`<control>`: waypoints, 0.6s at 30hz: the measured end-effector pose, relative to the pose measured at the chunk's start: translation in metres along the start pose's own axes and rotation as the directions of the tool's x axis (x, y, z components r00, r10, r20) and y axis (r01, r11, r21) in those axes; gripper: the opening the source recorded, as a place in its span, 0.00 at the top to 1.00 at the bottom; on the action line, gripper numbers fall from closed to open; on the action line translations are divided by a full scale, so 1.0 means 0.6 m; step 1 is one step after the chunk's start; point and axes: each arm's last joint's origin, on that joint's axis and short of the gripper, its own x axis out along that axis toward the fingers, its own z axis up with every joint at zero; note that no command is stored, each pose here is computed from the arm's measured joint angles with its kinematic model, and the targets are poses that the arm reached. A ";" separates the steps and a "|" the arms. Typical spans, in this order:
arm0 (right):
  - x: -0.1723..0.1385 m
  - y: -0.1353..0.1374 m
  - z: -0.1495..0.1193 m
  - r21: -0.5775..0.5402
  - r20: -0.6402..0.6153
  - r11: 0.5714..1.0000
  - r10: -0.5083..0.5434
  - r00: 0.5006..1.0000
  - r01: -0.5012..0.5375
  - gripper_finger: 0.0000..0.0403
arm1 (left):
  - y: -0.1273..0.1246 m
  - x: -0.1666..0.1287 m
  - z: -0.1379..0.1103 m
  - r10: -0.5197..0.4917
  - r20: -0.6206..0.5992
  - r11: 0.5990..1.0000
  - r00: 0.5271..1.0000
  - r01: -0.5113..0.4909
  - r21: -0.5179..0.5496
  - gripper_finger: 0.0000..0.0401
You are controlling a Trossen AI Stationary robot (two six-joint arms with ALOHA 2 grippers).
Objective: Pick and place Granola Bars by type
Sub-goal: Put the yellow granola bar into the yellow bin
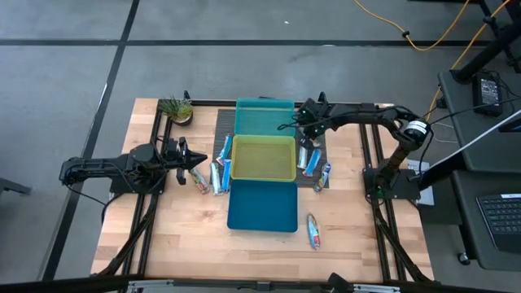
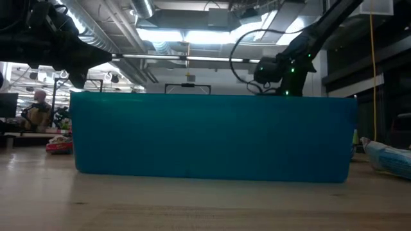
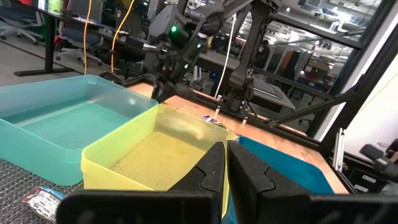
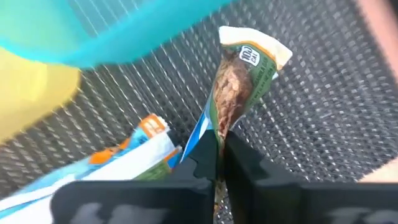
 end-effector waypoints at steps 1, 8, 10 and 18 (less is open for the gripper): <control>-0.008 0.000 0.001 0.012 0.015 1.000 0.000 1.000 0.000 0.92 | 0.000 0.000 0.000 0.000 0.000 1.000 1.000 0.000 0.001 0.97; -0.114 -0.006 -0.003 0.053 0.181 0.999 -0.009 0.983 -0.001 0.97 | 0.000 0.000 0.000 0.000 0.000 1.000 1.000 0.000 0.002 0.97; -0.152 -0.005 -0.010 0.066 0.242 0.998 -0.006 0.970 -0.010 0.96 | 0.000 0.000 0.000 0.000 0.000 1.000 1.000 0.000 0.002 0.97; -0.280 0.020 -0.046 -0.085 0.497 0.982 0.189 0.847 -0.169 0.97 | 0.000 0.000 0.000 -0.001 -0.001 1.000 1.000 0.001 0.001 0.97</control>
